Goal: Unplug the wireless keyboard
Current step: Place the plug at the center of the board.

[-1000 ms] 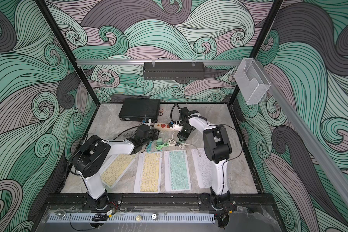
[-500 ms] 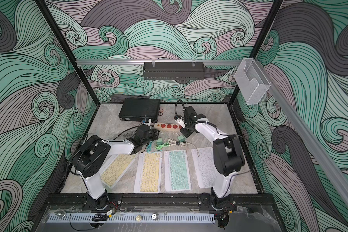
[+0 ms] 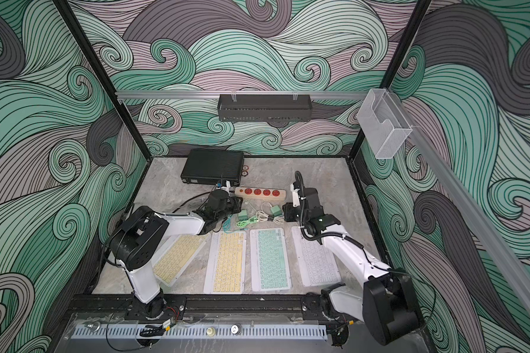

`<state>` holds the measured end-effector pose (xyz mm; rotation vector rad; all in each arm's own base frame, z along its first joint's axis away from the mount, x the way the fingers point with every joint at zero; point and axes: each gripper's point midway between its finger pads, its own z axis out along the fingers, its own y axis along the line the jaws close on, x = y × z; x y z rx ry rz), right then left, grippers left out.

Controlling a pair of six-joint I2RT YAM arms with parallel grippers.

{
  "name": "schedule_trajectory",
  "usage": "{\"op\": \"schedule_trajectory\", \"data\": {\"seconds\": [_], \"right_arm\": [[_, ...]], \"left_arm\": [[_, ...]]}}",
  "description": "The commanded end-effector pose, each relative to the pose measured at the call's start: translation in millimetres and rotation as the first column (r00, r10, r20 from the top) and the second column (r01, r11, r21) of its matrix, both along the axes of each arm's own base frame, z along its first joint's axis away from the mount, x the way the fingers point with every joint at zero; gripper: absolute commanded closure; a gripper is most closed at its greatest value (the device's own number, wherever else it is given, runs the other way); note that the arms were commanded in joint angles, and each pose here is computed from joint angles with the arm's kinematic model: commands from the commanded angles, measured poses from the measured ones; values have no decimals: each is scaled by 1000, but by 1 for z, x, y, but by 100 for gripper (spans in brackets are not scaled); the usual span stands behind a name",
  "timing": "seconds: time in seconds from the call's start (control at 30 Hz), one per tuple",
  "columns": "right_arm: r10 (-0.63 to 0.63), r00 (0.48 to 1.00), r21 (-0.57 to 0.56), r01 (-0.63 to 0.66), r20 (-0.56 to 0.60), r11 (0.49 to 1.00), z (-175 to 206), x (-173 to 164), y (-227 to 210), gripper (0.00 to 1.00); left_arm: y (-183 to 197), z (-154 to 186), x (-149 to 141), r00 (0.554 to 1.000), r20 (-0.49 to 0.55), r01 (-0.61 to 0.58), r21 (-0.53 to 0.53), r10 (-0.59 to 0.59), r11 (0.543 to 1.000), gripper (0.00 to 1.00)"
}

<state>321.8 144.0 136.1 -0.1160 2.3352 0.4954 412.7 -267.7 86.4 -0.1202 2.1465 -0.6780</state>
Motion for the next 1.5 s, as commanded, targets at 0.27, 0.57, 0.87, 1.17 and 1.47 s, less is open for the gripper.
{"op": "schedule_trajectory", "data": {"seconds": [0.27,0.57,0.87,1.17,1.47], "right_arm": [[-152,972,-85,138,-178,987,-45,-32,-29,66],[-123,936,-122,87,-330,989,-82,-18,-14,69],[-213,915,-232,137,-343,963,-97,34,-28,72],[-268,924,-352,164,-272,922,-81,80,-48,72],[-244,945,-292,176,-216,940,-69,95,-44,72]], "left_arm": [[0,17,2,999,47,-9,21,8,1000,76],[7,24,-1,996,84,-32,50,28,998,76],[11,31,-3,993,110,-48,61,41,997,76],[12,31,-3,993,113,-51,63,44,997,76],[18,35,-4,990,132,-68,73,58,995,77]]}}
